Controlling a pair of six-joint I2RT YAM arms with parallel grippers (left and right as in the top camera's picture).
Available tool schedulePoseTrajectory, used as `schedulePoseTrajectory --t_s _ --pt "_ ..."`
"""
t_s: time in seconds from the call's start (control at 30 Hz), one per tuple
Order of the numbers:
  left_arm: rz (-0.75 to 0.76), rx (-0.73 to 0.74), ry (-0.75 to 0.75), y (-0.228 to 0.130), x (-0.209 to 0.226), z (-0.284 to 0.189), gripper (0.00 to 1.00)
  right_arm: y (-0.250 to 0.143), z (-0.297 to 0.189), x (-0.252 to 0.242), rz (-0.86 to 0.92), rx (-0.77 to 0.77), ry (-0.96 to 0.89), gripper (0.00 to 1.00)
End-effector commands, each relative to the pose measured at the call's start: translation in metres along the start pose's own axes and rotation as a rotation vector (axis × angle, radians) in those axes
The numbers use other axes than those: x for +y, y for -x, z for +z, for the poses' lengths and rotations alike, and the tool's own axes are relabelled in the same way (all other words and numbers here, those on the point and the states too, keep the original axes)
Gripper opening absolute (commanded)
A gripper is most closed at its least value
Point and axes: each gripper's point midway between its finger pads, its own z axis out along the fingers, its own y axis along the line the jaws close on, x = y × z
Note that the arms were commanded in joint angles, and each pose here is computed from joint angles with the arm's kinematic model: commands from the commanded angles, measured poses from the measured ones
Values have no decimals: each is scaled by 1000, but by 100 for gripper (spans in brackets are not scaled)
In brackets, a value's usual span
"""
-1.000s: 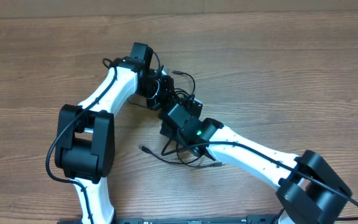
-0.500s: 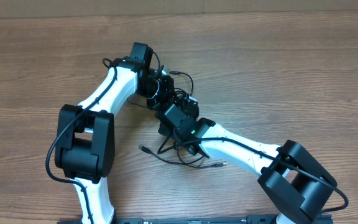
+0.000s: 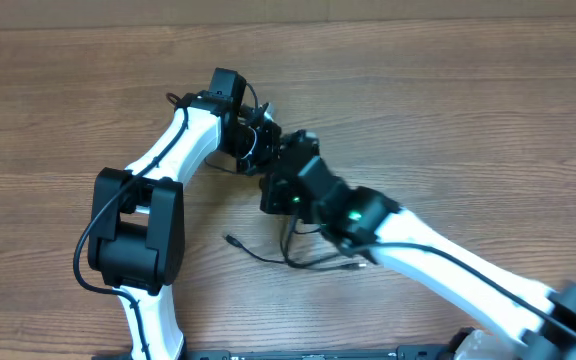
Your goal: Untangle cables
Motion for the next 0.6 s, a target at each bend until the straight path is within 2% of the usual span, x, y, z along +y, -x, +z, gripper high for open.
schedulePoseTrajectory --t_s 0.0,0.1,0.33,0.57 --pt "270 -44 6 8 -12 -12 4 13 -44 36 -70 -14 179 4" --pt "371 -42 10 7 -12 -12 4 21 -73 51 -105 -25 278 4" --pt "494 -42 13 7 -12 -12 4 34 -120 67 -112 -19 448 4" --pt "532 -46 48 10 -7 -12 4 39 -148 77 -146 51 632 4"
